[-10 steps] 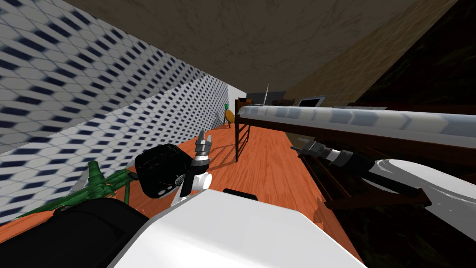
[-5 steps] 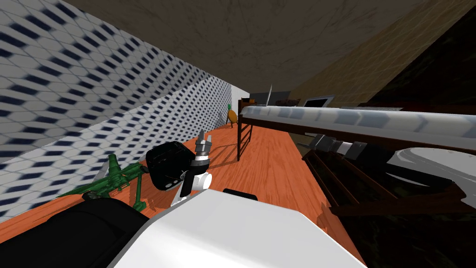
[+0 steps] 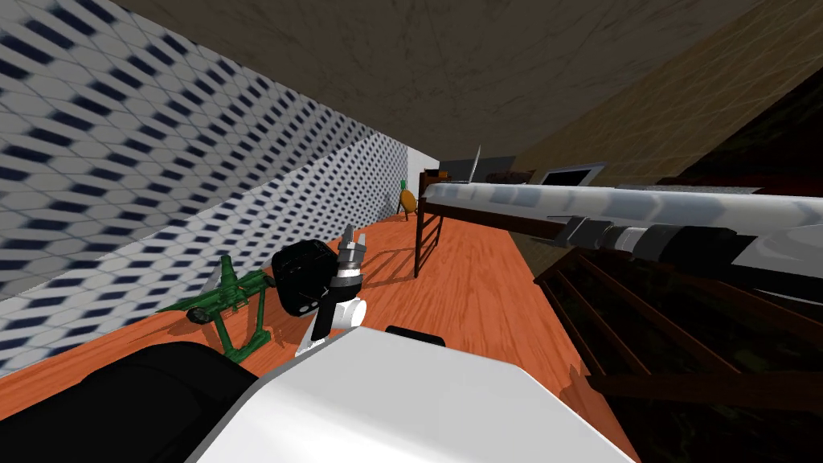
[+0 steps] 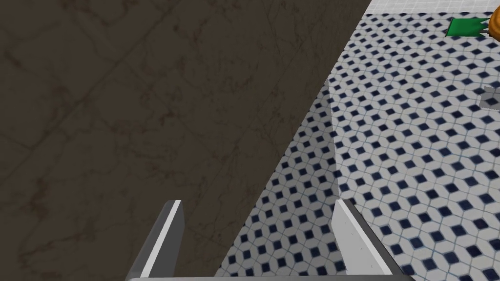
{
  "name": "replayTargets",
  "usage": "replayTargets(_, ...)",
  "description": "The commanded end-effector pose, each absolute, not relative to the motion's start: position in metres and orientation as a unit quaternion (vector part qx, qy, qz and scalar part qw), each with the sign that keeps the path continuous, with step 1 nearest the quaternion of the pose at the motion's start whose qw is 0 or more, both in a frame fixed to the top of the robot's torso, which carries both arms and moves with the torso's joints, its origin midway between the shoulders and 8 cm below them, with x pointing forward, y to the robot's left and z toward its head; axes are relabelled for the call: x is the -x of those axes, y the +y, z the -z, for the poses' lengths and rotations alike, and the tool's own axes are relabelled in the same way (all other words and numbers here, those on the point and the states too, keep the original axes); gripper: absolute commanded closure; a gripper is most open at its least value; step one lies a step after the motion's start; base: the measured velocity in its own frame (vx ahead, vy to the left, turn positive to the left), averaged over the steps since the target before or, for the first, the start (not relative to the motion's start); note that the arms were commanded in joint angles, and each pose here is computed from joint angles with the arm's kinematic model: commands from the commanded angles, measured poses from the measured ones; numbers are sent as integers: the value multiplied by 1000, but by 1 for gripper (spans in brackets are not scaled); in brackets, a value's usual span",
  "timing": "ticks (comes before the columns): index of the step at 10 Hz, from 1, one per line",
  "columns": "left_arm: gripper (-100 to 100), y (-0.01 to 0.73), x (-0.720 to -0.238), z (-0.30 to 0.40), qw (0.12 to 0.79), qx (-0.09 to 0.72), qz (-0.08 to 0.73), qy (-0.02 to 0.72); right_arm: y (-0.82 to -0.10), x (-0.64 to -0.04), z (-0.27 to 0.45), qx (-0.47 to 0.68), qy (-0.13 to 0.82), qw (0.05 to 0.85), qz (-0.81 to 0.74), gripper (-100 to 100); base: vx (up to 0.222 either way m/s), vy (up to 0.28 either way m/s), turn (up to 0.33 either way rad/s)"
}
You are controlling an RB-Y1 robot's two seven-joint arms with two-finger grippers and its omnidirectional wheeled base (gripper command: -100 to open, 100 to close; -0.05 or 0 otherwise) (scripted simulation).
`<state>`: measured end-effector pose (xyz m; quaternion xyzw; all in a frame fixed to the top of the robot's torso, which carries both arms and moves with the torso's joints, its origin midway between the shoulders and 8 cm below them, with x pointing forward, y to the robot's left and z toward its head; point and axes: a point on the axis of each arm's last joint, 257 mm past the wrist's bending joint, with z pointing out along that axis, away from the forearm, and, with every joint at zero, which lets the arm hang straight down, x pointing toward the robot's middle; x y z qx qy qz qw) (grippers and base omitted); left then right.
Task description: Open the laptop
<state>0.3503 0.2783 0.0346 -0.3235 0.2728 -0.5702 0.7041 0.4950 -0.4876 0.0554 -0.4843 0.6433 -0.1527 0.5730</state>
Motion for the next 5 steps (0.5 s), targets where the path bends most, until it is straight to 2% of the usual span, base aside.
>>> replayTargets(1,0,278,-350,-35,704,324,570,273,-511,-498,-90,500,635,551,210,-100,-7,7,212)
replayTargets(2,0,278,-350,-35,704,323,570,273,-512,-498,-96,505,633,545,218,-100,-5,-1,140)
replayTargets(3,0,278,-350,-35,704,324,570,273,-512,-498,-103,511,630,539,226,-100,1,-3,-21)
replayTargets(5,0,278,-350,-35,704,323,570,273,-530,-498,-137,520,621,517,276,-100,12,3,173)
